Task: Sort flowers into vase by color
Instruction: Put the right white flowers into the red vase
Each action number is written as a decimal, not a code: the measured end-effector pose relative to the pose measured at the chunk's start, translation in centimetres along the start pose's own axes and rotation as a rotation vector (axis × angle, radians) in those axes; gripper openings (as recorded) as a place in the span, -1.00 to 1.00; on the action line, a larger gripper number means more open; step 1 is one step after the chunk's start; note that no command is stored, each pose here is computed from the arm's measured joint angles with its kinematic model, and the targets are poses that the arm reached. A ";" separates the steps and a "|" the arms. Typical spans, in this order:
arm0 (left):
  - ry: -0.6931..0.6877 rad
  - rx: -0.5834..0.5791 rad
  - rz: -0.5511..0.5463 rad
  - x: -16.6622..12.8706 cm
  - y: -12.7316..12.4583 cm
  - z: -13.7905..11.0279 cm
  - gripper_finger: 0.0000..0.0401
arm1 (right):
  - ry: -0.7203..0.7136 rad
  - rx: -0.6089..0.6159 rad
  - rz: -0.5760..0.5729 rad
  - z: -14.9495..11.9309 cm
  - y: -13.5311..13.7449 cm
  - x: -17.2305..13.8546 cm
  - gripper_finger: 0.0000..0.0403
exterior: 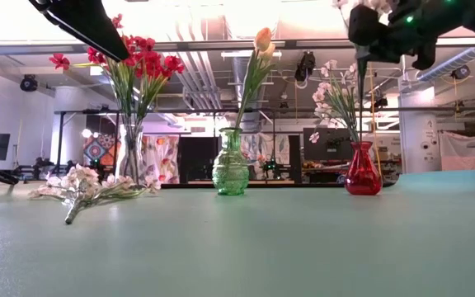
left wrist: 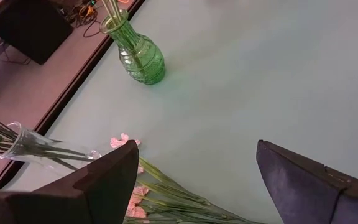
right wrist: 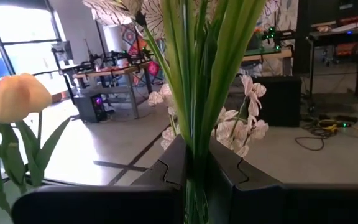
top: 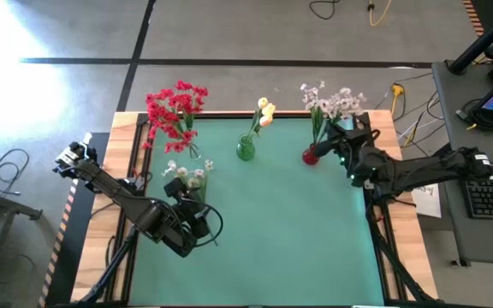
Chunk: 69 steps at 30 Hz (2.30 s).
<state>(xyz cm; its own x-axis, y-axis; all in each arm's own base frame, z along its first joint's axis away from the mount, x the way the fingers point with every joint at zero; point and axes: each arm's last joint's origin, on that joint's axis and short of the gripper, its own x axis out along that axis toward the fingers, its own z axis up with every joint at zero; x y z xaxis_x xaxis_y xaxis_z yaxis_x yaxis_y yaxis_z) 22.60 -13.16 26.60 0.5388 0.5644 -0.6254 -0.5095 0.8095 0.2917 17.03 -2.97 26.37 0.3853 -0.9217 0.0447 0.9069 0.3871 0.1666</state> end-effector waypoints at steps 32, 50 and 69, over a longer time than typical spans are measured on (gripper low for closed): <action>0.000 0.001 0.000 0.0 0.0 0.0 0.54 | 0.053 -0.060 -0.058 -2.1 0.7 0.5 -0.80; 0.000 0.001 0.000 0.0 0.0 0.0 0.54 | 0.113 -0.048 -0.013 -3.1 0.6 0.4 -0.79; 0.015 -0.009 -0.012 0.0 -0.1 -0.1 0.54 | 0.144 -0.053 0.006 -2.4 -0.1 -0.5 0.23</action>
<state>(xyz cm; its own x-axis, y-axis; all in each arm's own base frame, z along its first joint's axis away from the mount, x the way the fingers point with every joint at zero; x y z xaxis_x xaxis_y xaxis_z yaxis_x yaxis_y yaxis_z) 22.58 -13.21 26.54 0.5352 0.5520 -0.6394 -0.5089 0.8149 0.2775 17.14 -2.53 23.96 0.4079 -0.9079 -0.0970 0.9107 0.3970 0.1139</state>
